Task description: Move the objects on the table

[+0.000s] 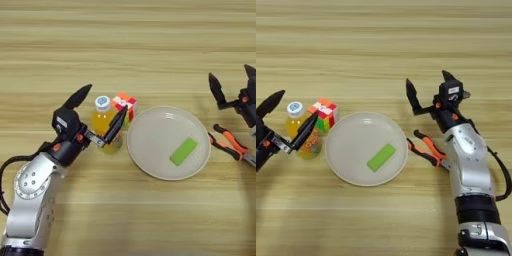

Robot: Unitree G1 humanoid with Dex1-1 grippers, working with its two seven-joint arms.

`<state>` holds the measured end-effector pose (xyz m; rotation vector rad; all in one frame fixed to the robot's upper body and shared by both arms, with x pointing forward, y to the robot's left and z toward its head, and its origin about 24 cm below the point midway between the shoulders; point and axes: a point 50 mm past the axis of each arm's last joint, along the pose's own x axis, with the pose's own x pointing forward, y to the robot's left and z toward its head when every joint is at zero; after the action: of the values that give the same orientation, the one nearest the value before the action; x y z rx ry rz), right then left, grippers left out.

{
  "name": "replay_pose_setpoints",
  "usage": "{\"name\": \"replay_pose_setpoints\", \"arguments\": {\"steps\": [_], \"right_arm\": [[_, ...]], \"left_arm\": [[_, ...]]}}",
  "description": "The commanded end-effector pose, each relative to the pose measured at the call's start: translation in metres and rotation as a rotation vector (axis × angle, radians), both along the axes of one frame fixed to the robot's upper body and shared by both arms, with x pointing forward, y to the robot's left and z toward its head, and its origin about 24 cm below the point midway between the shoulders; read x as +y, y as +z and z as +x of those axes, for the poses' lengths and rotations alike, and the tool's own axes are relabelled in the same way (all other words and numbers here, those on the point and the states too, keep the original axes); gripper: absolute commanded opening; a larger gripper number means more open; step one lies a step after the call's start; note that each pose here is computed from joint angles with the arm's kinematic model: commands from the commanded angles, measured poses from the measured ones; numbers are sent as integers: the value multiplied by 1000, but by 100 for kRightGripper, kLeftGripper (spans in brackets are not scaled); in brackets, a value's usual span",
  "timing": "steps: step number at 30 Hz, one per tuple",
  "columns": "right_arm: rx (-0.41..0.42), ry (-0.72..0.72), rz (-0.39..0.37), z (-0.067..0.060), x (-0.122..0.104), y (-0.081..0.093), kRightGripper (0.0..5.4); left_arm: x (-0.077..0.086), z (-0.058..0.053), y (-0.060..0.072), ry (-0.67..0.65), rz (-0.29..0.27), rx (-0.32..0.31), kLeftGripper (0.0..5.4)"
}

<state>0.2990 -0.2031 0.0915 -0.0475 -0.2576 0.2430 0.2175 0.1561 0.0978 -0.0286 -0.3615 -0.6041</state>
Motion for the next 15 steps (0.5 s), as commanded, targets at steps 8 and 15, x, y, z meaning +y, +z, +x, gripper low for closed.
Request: {"name": "replay_pose_setpoints", "arguments": {"steps": [8,15], "right_arm": [[15,-71,-4,3,-5,-2,540],[24,-98,-5,2,-6,-4,540]], "left_arm": [[7,-12,66,72,-163,-286,537],[22,2,62,272,-111,-217,537]]}}
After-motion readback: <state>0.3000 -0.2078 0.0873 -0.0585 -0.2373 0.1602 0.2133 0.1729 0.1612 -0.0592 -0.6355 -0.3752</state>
